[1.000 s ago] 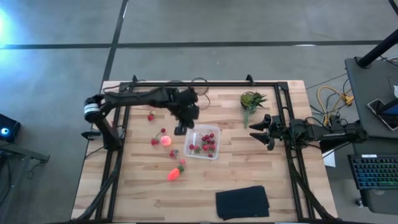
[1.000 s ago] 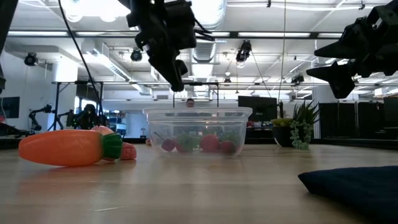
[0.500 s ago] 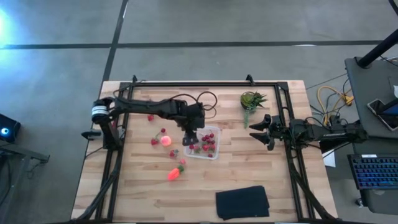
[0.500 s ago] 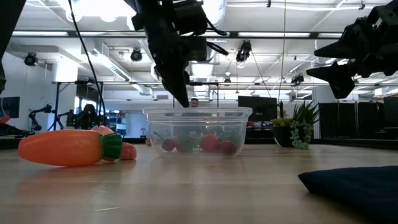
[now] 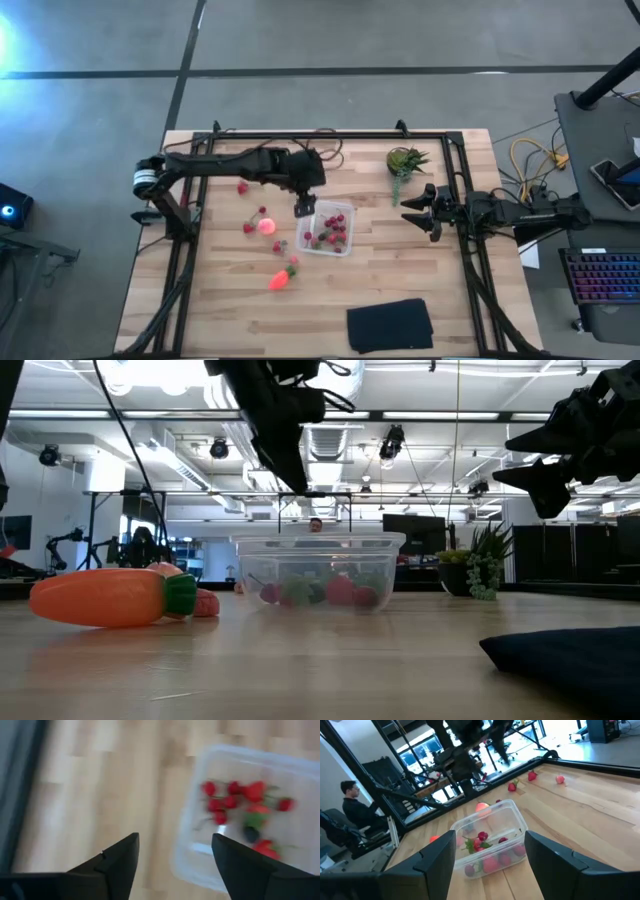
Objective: Pick and placing Produce into tupperware
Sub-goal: Put the pink peach into the transparent bin
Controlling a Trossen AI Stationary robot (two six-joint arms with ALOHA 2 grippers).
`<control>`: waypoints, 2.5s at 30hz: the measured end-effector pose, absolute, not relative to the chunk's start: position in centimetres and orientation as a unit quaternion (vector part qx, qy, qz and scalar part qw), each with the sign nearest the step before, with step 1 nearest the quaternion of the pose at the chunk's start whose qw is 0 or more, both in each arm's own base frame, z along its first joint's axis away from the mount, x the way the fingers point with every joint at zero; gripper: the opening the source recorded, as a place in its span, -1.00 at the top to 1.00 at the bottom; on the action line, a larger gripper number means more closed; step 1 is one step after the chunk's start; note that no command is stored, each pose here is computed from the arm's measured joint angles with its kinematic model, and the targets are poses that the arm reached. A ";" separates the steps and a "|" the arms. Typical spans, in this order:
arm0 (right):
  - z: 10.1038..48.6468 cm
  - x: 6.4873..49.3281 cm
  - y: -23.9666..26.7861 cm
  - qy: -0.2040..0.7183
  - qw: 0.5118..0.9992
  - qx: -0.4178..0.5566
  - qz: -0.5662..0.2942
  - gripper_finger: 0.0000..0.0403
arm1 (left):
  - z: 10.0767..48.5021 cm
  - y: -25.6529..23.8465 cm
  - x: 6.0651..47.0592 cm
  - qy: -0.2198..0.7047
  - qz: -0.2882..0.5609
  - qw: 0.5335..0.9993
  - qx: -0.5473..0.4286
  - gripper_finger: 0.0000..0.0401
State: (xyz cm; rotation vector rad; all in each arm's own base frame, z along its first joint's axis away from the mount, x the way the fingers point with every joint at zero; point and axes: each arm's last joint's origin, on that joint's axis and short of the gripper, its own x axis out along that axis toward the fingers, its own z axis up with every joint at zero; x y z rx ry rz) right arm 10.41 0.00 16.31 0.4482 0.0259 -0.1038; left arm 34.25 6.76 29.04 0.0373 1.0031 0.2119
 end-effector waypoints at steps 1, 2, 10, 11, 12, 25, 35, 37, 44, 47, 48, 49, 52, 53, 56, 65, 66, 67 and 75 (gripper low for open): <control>16.3 10.4 0.0 0.013 0.974 0.222 -0.051 -0.13 | 29.3 7.2 34.0 0.478 0.117 0.870 0.021 -0.14; 16.3 10.4 0.0 0.013 0.974 0.222 -0.051 -0.13 | 29.5 7.7 33.9 0.476 0.129 0.870 0.021 -0.13; 16.3 10.4 0.0 0.018 0.990 0.129 -0.050 -0.13 | 29.9 11.2 32.5 0.473 0.180 0.862 -0.006 -0.04; 16.3 10.4 0.0 0.019 0.993 0.101 -0.050 -0.13 | 29.9 11.4 32.5 0.473 0.183 0.862 -0.007 -0.03; 16.3 10.4 0.0 0.022 0.996 0.070 -0.049 -0.13 | 29.9 11.7 32.4 0.473 0.187 0.861 -0.010 -0.03; 15.9 10.5 0.0 0.047 0.996 -0.058 -0.045 -0.13 | 29.4 17.2 30.2 0.476 0.259 0.839 -0.052 -0.03; 14.1 11.4 -0.2 0.141 0.987 0.023 -0.075 -0.13 | 26.7 21.6 27.2 0.506 0.299 0.802 -0.108 -0.03; 13.8 11.5 -0.2 0.155 0.984 0.037 -0.076 -0.13 | 25.4 22.4 27.0 0.516 0.290 0.795 -0.129 -0.03; 14.6 12.0 -0.2 0.116 0.991 0.015 -0.071 -0.13 | 22.3 23.6 27.6 0.553 0.293 0.768 -0.136 -0.03; 14.8 12.0 -0.2 0.107 0.992 -0.001 -0.069 -0.13 | 21.4 23.9 27.6 0.565 0.291 0.760 -0.141 -0.03; 14.8 12.0 -0.2 0.106 0.992 -0.001 -0.069 -0.13 | 21.1 24.0 27.6 0.567 0.293 0.756 -0.145 -0.03; 14.8 12.0 -0.2 0.106 0.992 0.001 -0.069 -0.13 | 20.9 24.2 27.5 0.571 0.295 0.751 -0.151 -0.03; 14.8 12.0 -0.2 0.105 0.992 0.016 -0.070 -0.13 | 19.9 24.6 27.1 0.580 0.317 0.725 -0.194 -0.03; 14.8 12.0 -0.2 0.105 0.992 0.021 -0.071 -0.13 | 19.6 24.8 26.9 0.582 0.324 0.716 -0.208 -0.03; 14.8 12.0 -0.2 0.105 0.992 0.029 -0.071 -0.13 | 19.5 25.2 26.8 0.573 0.339 0.711 -0.226 -0.03; 14.8 12.0 -0.2 0.104 0.992 0.030 -0.071 -0.13 | 18.5 25.6 27.4 0.564 0.330 0.719 -0.236 -0.03; 14.8 12.0 -0.2 0.104 0.991 0.033 -0.072 -0.13 | 18.2 25.7 27.4 0.565 0.333 0.715 -0.241 -0.03; 14.8 12.0 -0.2 0.103 0.991 0.040 -0.072 -0.13 | 17.9 25.8 27.4 0.566 0.335 0.711 -0.247 -0.03; 14.8 12.1 -0.2 0.100 0.989 0.079 -0.076 -0.13 | 15.9 26.4 28.1 0.583 0.319 0.699 -0.265 -0.03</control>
